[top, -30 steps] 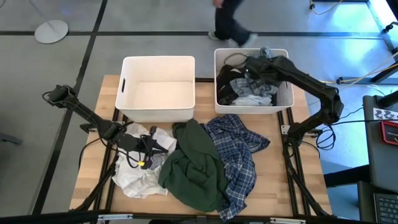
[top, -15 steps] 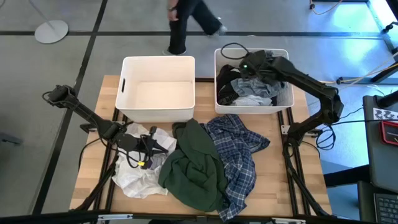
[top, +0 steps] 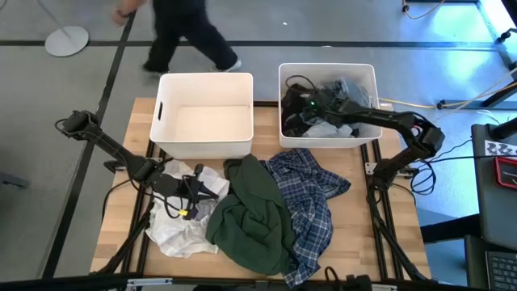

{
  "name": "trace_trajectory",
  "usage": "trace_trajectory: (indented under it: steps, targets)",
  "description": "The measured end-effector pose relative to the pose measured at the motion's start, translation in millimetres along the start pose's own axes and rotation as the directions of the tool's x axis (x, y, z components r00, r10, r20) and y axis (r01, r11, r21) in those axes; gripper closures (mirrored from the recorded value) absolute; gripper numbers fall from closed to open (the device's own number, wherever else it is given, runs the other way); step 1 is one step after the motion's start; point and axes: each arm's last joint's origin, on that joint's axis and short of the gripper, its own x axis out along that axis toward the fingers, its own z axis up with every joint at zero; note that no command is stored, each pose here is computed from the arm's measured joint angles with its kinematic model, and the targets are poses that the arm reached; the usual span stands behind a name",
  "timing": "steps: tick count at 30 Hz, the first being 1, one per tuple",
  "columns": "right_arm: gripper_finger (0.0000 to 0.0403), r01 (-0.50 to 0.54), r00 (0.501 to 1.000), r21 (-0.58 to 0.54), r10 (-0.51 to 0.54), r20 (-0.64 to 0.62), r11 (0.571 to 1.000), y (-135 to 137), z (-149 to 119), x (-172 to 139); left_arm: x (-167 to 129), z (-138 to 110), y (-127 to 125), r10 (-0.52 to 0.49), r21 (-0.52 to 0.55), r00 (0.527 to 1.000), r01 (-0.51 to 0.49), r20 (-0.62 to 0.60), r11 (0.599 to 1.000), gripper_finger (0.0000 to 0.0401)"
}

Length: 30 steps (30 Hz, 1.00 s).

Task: Sort clothes
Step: Put the light blue patterned pyjama into the right white bin, then put the green shirt into the right white bin

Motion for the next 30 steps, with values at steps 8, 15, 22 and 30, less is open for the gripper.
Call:
trace_trajectory:
  steps: [8,15,22,30]
  targets:
    - [0.0152,-0.056,0.998,-0.059,0.055,-0.005,0.997,0,9,-12,0,0,0,0.001,0.005,1.0,-0.001,0.002,1.0,0.04]
    - [0.0152,-0.194,0.98,-0.072,0.196,0.031,0.978,-4,55,-73,0,0,0,0.001,0.005,1.0,-0.001,0.001,1.0,0.04]
    - [0.0152,-0.221,0.963,-0.126,0.237,0.127,0.967,-6,79,-145,0,0,0,0.001,-0.002,1.0,-0.001,0.001,1.0,0.04]
    - [0.0152,-0.405,0.88,-0.317,0.46,0.119,0.857,28,44,-207,0,0,0,0.001,-0.002,1.0,-0.001,0.001,1.0,0.04]
